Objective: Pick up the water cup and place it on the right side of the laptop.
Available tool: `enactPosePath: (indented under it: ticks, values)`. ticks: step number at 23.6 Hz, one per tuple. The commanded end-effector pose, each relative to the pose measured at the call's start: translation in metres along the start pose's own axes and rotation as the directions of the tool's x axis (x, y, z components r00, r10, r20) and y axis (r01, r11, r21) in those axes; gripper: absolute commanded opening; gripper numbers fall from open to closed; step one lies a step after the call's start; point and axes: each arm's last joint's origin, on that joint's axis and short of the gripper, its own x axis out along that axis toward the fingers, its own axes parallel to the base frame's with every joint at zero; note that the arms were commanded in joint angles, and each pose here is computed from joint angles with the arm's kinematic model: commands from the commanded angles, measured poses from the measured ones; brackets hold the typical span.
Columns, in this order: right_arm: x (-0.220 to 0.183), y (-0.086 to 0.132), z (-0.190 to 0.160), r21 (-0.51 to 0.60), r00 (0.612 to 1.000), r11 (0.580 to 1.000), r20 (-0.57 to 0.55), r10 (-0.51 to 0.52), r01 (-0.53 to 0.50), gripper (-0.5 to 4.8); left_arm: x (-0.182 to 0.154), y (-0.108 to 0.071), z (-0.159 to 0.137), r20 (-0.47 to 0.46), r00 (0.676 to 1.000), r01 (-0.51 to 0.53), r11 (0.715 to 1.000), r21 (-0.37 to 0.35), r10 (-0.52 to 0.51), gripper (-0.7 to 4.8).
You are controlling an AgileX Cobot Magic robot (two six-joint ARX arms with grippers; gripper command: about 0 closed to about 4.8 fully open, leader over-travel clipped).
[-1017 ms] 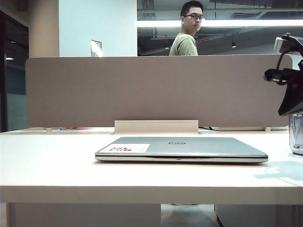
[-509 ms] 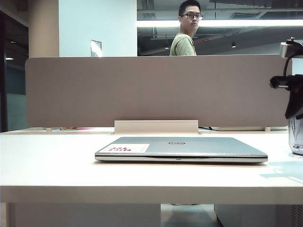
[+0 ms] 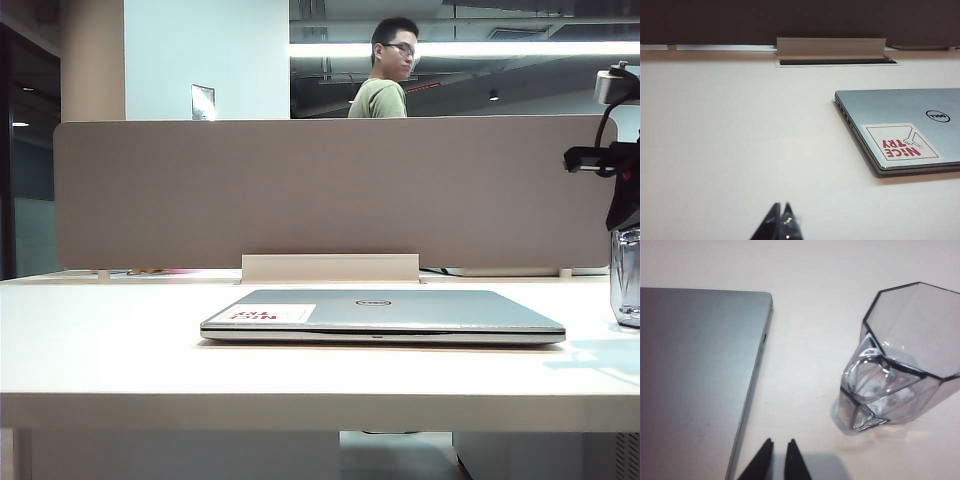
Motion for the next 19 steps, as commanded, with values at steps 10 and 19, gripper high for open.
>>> enactPosePath:
  ticks: [10, 19]
  values:
    - [0.001, -0.006, -0.002, 0.035, 0.999, 0.999, -0.038, -0.034, 0.035, 0.84, 0.000, 0.000, 0.002, 0.007, 1.000, 0.007, 1.000, 0.001, -0.007, -0.04]
    - [0.026, -0.007, -0.023, 0.012, 0.984, 0.996, -0.154, -0.088, 0.091, 1.53, 0.000, 0.000, 0.001, 0.007, 1.000, 0.007, 1.000, 0.001, -0.007, -0.04]
